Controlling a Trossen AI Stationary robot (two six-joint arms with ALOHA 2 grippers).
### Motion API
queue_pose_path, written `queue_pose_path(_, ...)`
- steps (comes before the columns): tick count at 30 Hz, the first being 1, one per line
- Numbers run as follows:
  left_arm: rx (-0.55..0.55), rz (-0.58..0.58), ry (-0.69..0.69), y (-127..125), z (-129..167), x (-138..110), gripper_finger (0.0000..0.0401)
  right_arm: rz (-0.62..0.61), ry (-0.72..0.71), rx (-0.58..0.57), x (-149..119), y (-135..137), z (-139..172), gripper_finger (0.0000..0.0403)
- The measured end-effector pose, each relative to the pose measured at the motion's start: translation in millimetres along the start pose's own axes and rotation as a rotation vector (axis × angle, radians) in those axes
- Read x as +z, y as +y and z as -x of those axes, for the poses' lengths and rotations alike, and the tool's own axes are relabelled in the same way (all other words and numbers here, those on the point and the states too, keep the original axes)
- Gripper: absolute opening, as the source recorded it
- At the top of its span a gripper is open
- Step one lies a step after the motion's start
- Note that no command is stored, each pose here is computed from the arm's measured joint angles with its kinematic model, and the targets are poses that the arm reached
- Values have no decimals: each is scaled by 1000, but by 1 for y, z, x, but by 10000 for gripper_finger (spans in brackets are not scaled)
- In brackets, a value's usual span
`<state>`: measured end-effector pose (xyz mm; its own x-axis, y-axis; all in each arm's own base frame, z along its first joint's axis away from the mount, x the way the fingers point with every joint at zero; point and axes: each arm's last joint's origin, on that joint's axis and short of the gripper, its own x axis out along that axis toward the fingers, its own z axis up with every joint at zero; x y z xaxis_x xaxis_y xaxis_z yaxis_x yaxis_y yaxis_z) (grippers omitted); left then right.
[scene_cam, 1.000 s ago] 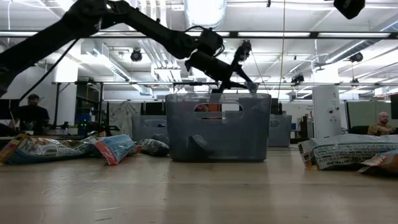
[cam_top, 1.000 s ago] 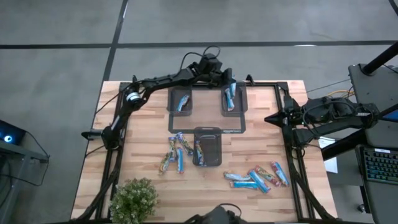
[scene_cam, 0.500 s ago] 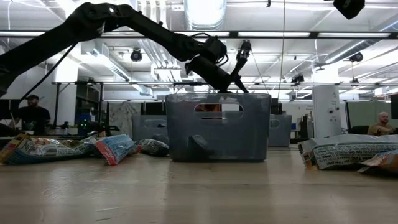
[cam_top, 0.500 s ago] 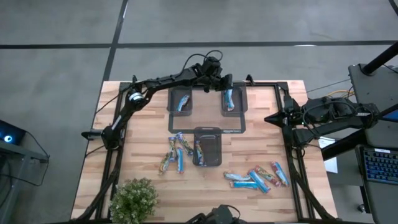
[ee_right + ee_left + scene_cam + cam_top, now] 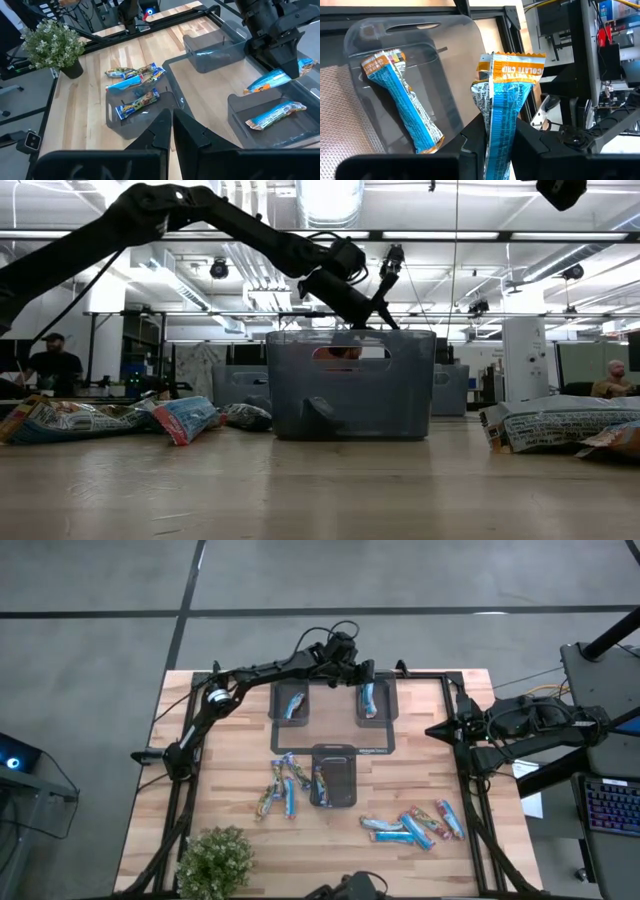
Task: Pick and place Granola Bars by type
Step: Put the yellow granola bar into the right black bin
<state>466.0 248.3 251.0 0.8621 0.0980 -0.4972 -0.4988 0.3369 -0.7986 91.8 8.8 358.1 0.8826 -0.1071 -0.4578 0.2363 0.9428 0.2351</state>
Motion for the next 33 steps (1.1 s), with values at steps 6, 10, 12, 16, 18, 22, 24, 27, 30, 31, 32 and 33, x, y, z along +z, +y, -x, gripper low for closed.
queue_pose_path(6,10,0,10,5,-3,-4,57,0,0,0,0,0,0,12)
queue_pose_path(10,19,16,18,10,-6,-7,85,0,0,1,0,0,0,12)
queue_pose_path(12,24,27,26,11,-8,-10,105,0,0,1,0,0,0,12)
queue_pose_path(16,17,29,27,11,-10,-14,138,0,0,2,0,0,0,12)
queue_pose_path(18,12,27,23,10,-10,-14,147,0,0,2,0,0,0,12)
queue_pose_path(22,14,26,16,10,-10,-14,149,0,0,3,0,0,0,12)
queue_pose_path(24,15,27,14,10,-10,-13,149,0,0,3,0,0,0,12)
queue_pose_path(27,15,27,15,10,-10,-14,149,0,0,3,0,0,0,12)
queue_pose_path(30,16,27,13,10,-10,-14,149,0,-1,3,0,0,0,12)
queue_pose_path(31,17,27,13,10,-10,-14,149,0,-1,3,0,0,0,12)
queue_pose_path(32,16,25,13,10,-10,-14,149,0,-1,3,0,0,0,12)
queue_pose_path(33,16,23,13,10,-10,-14,149,0,-1,3,0,0,0,12)
